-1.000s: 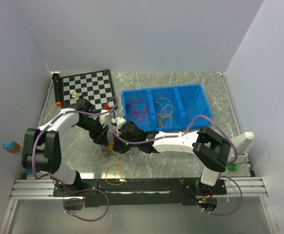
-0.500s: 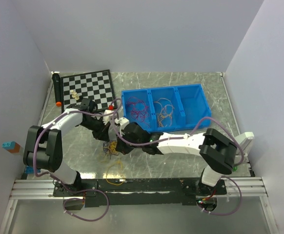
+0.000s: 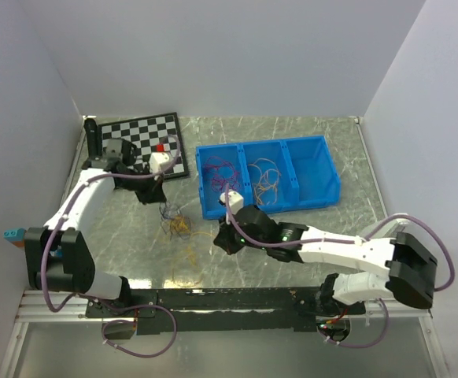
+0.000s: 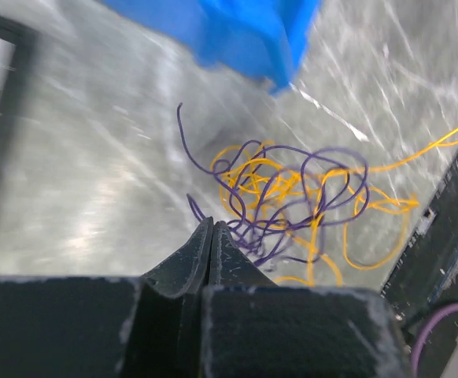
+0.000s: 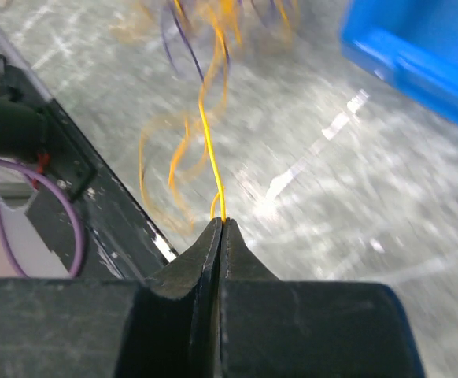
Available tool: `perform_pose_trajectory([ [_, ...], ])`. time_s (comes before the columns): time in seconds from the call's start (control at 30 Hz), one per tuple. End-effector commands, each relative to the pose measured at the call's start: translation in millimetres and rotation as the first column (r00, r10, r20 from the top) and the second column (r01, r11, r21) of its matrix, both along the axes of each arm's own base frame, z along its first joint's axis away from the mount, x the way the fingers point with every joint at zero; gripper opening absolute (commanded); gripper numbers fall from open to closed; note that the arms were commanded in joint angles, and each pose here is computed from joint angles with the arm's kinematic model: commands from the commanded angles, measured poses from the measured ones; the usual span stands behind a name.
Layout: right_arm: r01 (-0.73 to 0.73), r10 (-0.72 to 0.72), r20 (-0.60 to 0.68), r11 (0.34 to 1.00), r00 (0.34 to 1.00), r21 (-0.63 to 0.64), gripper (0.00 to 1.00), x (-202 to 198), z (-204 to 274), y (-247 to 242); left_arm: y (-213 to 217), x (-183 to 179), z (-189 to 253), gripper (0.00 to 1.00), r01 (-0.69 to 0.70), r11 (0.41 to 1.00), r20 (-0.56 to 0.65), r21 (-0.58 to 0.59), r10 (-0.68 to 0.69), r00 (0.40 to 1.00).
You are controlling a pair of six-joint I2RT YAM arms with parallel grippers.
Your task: Untangle the cables
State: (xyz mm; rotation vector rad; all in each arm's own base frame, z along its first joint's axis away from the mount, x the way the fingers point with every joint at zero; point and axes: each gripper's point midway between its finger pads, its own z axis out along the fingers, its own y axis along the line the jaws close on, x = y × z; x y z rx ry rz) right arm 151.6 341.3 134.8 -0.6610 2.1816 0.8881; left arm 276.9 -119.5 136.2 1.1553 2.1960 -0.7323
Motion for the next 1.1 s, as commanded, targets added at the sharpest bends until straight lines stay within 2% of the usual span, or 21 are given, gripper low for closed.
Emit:
perform_pose_trajectory([
  [0.0, 0.099, -0.099, 0.008, 0.994, 0.995, -0.041, 0.00, 0, -1, -34, 0, 11, 74, 0.01, -0.033, 0.997, 0.155, -0.065, 0.043, 0.987],
  [0.17, 0.174, -0.177, -0.036, 0.981, 0.983, -0.090, 0.00, -11, -12, -70, 8, 24, 150, 0.01, -0.131, 0.985, 0.321, -0.112, 0.161, 0.933],
  [0.4, 0.248, -0.275, -0.155, 0.953, 0.949, -0.177, 0.00, -44, -47, -107, 41, 52, 244, 0.01, -0.341, 0.923, 0.537, -0.179, 0.382, 0.752],
  [0.47, 0.257, -0.292, -0.190, 0.948, 0.937, -0.189, 0.00, -55, -56, -111, 47, 53, 266, 0.01, -0.354, 0.912, 0.578, -0.208, 0.407, 0.707],
  [0.63, 0.196, -0.233, -0.213, 0.964, 0.949, -0.179, 0.00, -71, -60, -95, 21, 30, 305, 0.01, -0.184, 0.949, 0.598, -0.256, 0.305, 0.741],
  [0.77, 0.183, -0.201, -0.132, 0.973, 0.971, -0.137, 0.01, -60, -28, -83, 4, 13, 316, 0.01, -0.078, 0.950, 0.592, -0.301, 0.250, 0.766],
  [0.8, 0.181, -0.194, -0.108, 0.976, 0.975, -0.121, 0.06, -57, -17, -81, 3, 13, 313, 0.01, -0.078, 0.951, 0.584, -0.300, 0.248, 0.773],
  [0.9, 0.183, -0.186, -0.020, 0.980, 0.982, -0.081, 0.44, -45, 15, -78, 8, 23, 286, 0.01, -0.137, 0.947, 0.531, -0.289, 0.278, 0.801],
  [0.93, 0.179, -0.179, 0.009, 0.981, 0.984, -0.069, 0.53, -41, 27, -75, 11, 27, 276, 0.01, -0.158, 0.945, 0.518, -0.286, 0.292, 0.804],
  [1.0, 0.160, -0.156, 0.076, 0.986, 0.985, -0.051, 0.64, -33, 48, -67, 14, 30, 254, 0.02, -0.215, 0.931, 0.476, -0.294, 0.338, 0.812],
  [1.07, 0.140, -0.135, 0.120, 0.990, 0.984, -0.032, 0.70, -20, 65, -51, 17, 35, 235, 0.06, -0.268, 0.914, 0.431, -0.304, 0.383, 0.817],
])
